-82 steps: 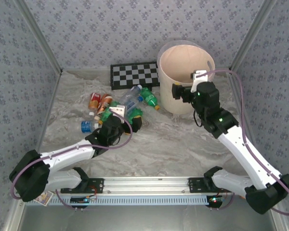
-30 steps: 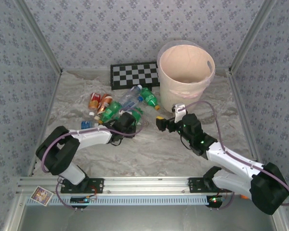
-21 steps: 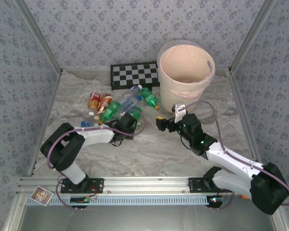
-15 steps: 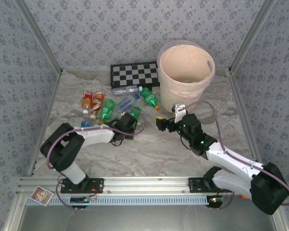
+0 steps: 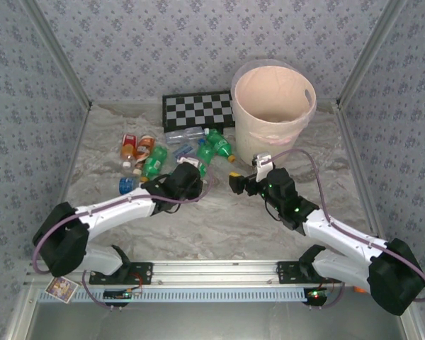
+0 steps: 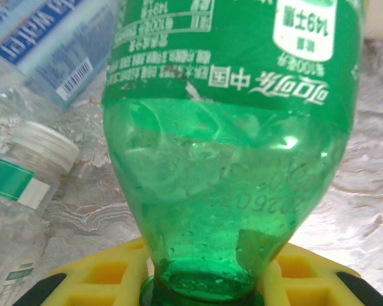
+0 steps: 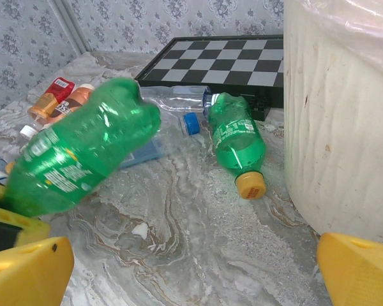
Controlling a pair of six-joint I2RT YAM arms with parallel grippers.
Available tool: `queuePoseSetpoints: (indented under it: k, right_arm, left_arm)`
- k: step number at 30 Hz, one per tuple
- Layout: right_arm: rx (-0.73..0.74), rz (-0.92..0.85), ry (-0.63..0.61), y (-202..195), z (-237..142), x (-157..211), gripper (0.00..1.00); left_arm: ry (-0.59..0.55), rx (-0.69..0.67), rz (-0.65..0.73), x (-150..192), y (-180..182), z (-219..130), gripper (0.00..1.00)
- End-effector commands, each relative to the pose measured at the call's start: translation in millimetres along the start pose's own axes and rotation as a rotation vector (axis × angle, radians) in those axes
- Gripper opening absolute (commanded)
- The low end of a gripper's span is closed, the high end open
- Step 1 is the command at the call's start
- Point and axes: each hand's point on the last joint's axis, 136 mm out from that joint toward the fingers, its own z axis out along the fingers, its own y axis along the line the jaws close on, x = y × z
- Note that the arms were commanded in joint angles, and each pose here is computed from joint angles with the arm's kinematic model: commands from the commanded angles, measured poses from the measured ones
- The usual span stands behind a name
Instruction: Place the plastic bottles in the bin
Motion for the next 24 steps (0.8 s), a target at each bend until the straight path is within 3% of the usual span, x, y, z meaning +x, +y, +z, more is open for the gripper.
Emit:
queuePoseSetpoints:
  k: [1, 13, 24]
  right_arm:
    - [0.012, 0.013, -0.012, -1.2, 0.1, 0.4, 1.00]
    - [0.008, 0.013, -0.011, 0.0, 0.9, 2.0, 1.00]
    - [-0.004, 0.009, -0.021, 4.3, 0.5, 0.6, 1.00]
  left_arm:
    - [-0.081, 0.006, -0.018, -28.4, -2.4, -23.3, 0.15]
    - [-0.312, 0.001, -0.018, -93.9, 3.9, -88.8, 0.15]
    - [-0.448, 0.175, 0.037, -186.4, -62.8, -109.6, 0.16]
